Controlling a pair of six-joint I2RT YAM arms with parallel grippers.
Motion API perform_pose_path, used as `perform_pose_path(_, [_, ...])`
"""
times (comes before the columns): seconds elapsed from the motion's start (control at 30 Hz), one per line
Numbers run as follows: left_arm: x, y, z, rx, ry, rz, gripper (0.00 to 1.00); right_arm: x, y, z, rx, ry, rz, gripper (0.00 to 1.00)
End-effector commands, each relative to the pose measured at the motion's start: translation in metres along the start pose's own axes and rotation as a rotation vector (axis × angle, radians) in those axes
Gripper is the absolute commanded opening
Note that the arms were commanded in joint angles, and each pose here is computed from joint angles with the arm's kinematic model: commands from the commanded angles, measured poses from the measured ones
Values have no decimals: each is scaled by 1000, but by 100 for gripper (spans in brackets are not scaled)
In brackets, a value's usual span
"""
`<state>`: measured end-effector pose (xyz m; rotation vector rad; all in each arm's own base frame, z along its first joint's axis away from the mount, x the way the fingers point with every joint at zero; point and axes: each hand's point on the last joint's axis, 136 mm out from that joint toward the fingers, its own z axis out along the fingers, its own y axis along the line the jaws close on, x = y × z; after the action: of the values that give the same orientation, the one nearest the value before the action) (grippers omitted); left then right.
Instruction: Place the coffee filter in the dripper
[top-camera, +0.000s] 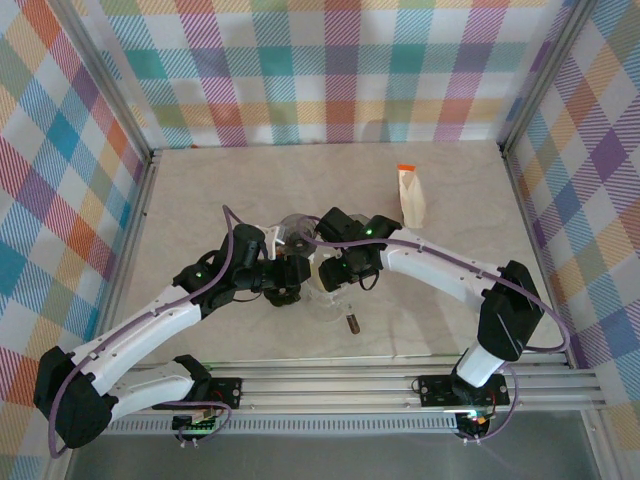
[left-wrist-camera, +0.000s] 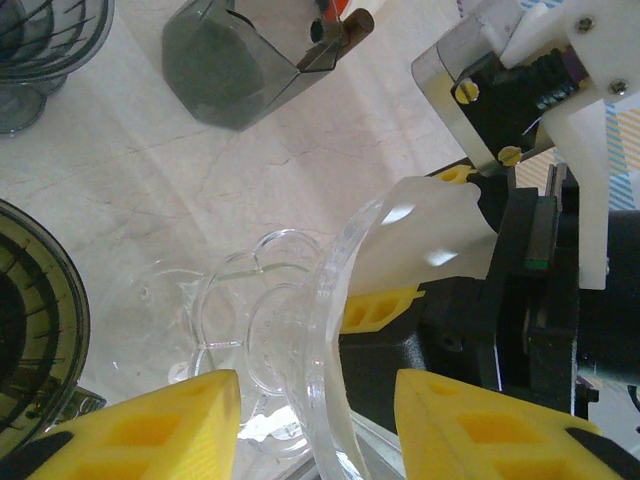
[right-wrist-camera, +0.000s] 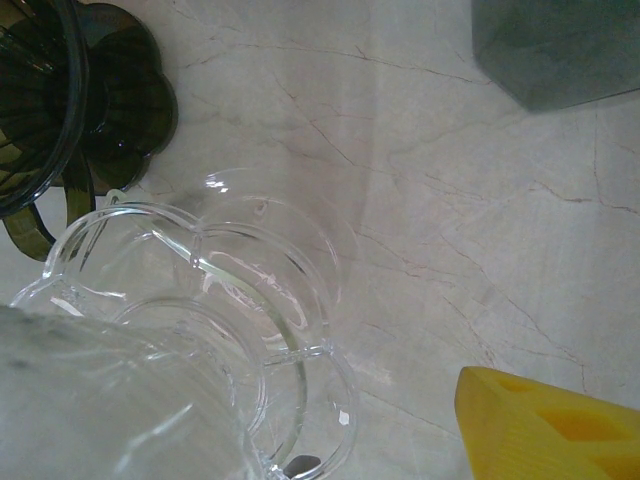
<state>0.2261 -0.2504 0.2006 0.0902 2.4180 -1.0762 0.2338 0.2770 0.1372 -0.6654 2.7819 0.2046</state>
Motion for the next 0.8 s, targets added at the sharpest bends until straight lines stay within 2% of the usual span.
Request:
perform_pose_path(0.0, [2,-1,1,-4,-1,2,40,5,-3,8,5,23,25,70])
perform_pose_path(0.1, [3,-1,2,-2,10,2,34,4,-3,6,4,17,24,70])
perform_pose_path(0.37, [8,4,1,-29,27,4,26,2,-3,2,3,3,29,70])
perform_pose_path(0.77, [7,-1,1,-13,27,8,26,-12,2,-27,-44,-96,38,74])
